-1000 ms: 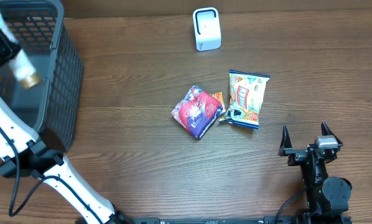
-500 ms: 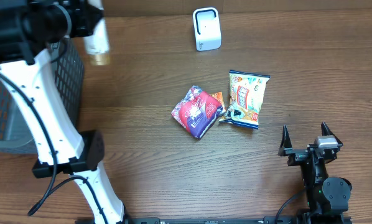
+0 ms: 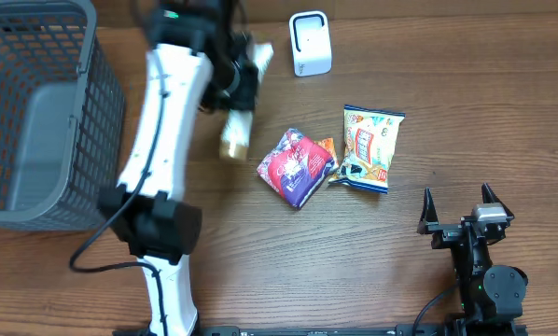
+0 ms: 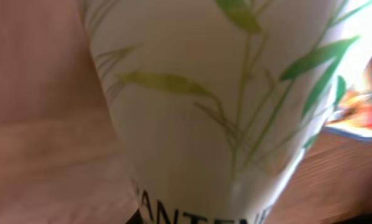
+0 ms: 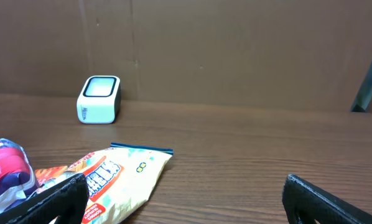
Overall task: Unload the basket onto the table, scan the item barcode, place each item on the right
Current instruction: 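Carry the Pantene tube forward, release it by the pouch, withdraw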
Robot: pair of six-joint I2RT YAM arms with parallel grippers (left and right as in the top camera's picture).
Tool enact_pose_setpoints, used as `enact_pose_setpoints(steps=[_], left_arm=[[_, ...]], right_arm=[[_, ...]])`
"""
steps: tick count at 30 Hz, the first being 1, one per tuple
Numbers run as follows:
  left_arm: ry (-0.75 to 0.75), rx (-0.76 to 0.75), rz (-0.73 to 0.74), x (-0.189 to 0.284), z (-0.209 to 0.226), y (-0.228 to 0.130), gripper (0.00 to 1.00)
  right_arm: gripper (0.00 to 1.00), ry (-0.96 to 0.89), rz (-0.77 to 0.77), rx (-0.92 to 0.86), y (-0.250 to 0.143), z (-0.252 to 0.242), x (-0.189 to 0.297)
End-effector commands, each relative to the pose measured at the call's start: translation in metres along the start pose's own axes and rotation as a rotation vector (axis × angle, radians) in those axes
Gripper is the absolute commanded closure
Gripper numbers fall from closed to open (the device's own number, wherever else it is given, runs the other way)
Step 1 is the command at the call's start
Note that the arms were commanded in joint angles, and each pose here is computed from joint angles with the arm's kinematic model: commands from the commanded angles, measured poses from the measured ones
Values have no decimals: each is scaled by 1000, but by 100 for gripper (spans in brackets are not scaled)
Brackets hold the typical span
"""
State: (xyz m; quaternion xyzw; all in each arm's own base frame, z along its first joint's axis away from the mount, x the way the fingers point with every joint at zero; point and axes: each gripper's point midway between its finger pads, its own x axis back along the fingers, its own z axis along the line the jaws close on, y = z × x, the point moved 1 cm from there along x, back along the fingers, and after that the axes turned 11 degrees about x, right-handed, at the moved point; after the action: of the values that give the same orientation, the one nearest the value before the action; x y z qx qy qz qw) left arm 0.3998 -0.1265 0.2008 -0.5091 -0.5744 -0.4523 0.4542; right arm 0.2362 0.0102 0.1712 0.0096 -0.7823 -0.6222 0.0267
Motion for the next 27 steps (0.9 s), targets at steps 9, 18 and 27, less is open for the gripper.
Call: enact_pose_setpoints(steps=[9, 18, 27], left_arm=[[244, 98, -11, -125, 24, -16, 96], [203, 102, 9, -159, 26, -27, 96], [-67, 58, 151, -168, -33, -57, 93]], right_arm=[[0, -8, -3, 1, -2, -1, 0], [0, -8, -3, 1, -2, -1, 0], [0, -8, -3, 1, -2, -1, 0]])
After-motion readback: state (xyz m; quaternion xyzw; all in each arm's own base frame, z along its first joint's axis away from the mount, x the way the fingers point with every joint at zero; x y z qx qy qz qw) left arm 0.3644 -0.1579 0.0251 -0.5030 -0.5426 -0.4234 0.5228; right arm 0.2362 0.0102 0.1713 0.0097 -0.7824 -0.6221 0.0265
